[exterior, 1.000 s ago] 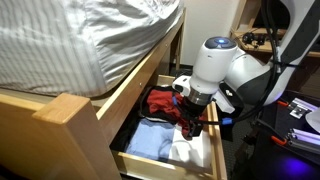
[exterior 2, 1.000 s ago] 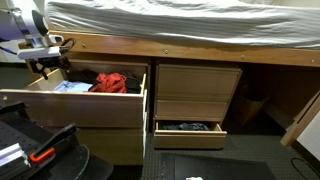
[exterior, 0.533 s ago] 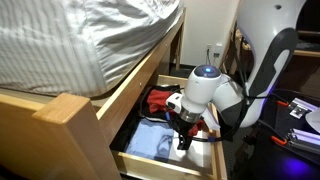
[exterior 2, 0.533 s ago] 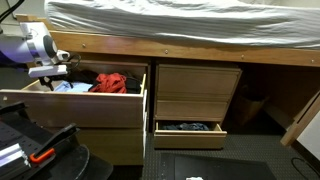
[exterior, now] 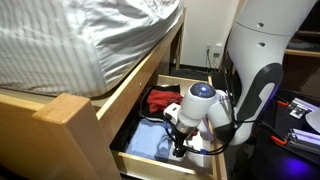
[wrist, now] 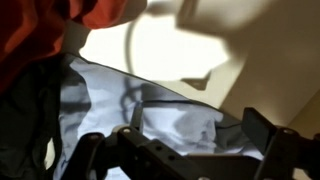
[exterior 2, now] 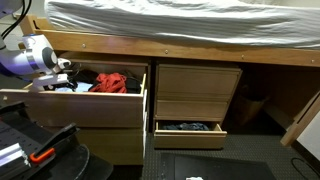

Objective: Remove the blue t-shirt from the topmost drawer on the left then place it back in the drawer

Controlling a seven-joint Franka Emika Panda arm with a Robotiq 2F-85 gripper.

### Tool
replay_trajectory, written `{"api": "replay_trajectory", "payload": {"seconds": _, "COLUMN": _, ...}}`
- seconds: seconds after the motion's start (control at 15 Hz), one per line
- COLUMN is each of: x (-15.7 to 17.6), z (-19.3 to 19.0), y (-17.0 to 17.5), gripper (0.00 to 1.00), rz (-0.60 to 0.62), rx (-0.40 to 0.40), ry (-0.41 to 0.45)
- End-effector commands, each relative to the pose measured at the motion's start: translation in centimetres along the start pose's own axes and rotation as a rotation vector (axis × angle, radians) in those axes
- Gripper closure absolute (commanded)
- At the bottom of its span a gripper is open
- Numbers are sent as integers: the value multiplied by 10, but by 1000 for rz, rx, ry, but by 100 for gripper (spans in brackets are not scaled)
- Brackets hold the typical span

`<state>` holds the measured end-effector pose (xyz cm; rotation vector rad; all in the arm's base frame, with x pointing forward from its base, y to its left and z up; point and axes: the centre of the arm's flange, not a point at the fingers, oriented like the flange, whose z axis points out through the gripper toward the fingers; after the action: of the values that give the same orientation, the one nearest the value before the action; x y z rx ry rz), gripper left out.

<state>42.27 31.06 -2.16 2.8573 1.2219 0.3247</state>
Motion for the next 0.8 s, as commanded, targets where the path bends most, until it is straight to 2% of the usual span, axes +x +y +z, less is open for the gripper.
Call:
{"api": "replay_trajectory", "payload": {"seconds": 0.0, "x": -3, "z": 10, "y": 3, "gripper": 0, "rz": 45, "rx": -38, "ry": 37}}
{"api": "replay_trajectory", "payload": {"seconds": 0.2, "x": -7, "z": 29, "y": 15, "gripper": 0, "rz": 83, "rx": -59, "ry": 77}}
{"api": "replay_trajectory", "payload": {"seconds": 0.27, "x": -4, "z": 9, "y": 10, "gripper": 0, "rz": 82, "rx": -34, "ry": 41}}
{"api": "replay_trajectory", "payload": {"seconds": 0.73, "x": 0, "z": 22, "y": 15, "gripper": 0, "rz": 104, "rx": -42, "ry": 67}}
